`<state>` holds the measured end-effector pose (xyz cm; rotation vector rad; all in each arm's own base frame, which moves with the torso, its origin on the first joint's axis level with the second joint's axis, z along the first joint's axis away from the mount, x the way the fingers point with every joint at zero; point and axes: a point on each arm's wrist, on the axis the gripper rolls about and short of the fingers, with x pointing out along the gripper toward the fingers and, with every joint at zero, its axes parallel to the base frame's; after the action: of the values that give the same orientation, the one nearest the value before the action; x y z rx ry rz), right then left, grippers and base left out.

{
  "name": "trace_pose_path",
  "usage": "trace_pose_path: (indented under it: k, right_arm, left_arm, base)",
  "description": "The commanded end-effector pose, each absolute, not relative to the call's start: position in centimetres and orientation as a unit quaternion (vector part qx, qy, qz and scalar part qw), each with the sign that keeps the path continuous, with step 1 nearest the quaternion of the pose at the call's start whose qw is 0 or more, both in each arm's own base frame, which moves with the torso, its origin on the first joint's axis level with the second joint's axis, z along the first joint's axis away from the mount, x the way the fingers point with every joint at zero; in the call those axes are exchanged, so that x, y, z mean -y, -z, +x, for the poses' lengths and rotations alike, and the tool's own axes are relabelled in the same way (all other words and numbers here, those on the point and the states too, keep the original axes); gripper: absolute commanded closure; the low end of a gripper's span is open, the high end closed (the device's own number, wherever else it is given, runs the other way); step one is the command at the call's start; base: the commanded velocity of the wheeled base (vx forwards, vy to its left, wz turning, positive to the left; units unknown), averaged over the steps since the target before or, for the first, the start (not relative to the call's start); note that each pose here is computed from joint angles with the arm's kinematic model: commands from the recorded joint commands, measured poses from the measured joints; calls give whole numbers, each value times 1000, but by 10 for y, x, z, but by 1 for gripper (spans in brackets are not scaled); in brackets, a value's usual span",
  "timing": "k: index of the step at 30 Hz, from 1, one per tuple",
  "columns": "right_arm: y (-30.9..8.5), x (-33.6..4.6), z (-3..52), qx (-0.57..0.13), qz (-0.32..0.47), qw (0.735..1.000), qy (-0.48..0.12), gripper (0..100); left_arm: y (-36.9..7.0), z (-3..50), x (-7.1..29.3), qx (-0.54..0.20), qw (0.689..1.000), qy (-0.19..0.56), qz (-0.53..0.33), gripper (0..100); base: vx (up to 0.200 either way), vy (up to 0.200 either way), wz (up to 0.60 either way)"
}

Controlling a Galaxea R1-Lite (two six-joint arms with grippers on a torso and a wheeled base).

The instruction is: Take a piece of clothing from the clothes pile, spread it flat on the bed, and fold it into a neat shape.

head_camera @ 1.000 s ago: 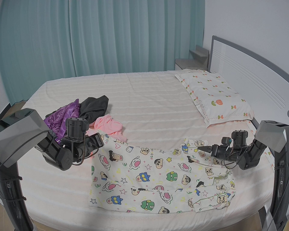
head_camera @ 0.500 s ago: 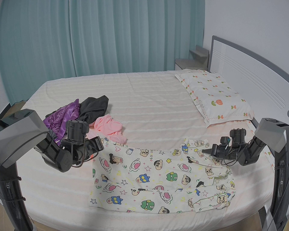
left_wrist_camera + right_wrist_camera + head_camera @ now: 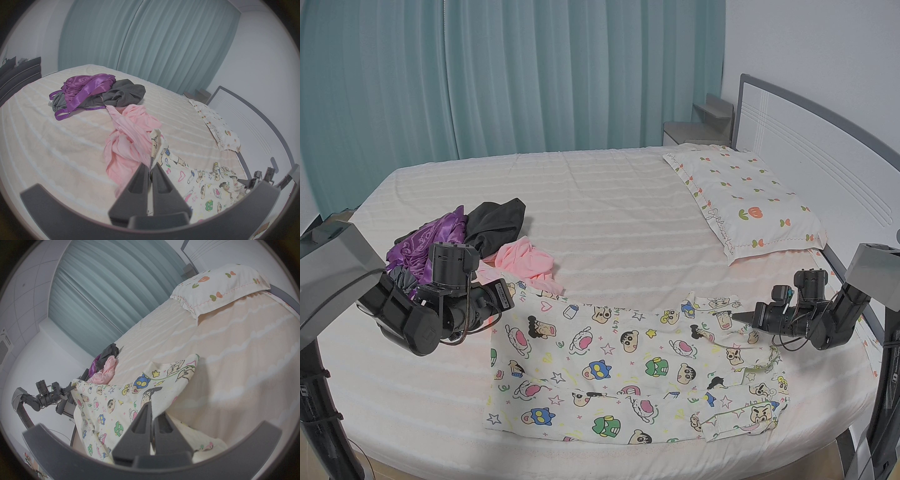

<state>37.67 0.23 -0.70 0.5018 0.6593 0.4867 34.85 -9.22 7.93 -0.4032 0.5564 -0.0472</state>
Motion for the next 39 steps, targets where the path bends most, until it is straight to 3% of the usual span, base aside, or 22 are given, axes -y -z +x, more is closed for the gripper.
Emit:
trace_pose_path:
  k: [1, 13, 22, 39]
  right_arm:
    - [-4, 4, 363, -310, 239, 888, -241, 100]
    - [-4, 10, 301, -307, 228, 881, -278, 100]
    - [2, 3, 262, -306, 220, 878, -294, 100]
    - [31, 10, 226, -342, 226, 870, -273, 100]
  left_arm:
    - [-97, 337, 91, -262, 943, 38, -201, 100]
    - [-102, 310, 82, -275, 938, 49, -203, 100]
    - [-76, 287, 77, -328, 927, 63, -173, 100]
    - [-34, 254, 69, -375, 910, 59, -165, 100]
  base:
    - [0, 0, 0]
    - [0, 0, 0]
    - [0, 0, 0]
    - [0, 0, 0]
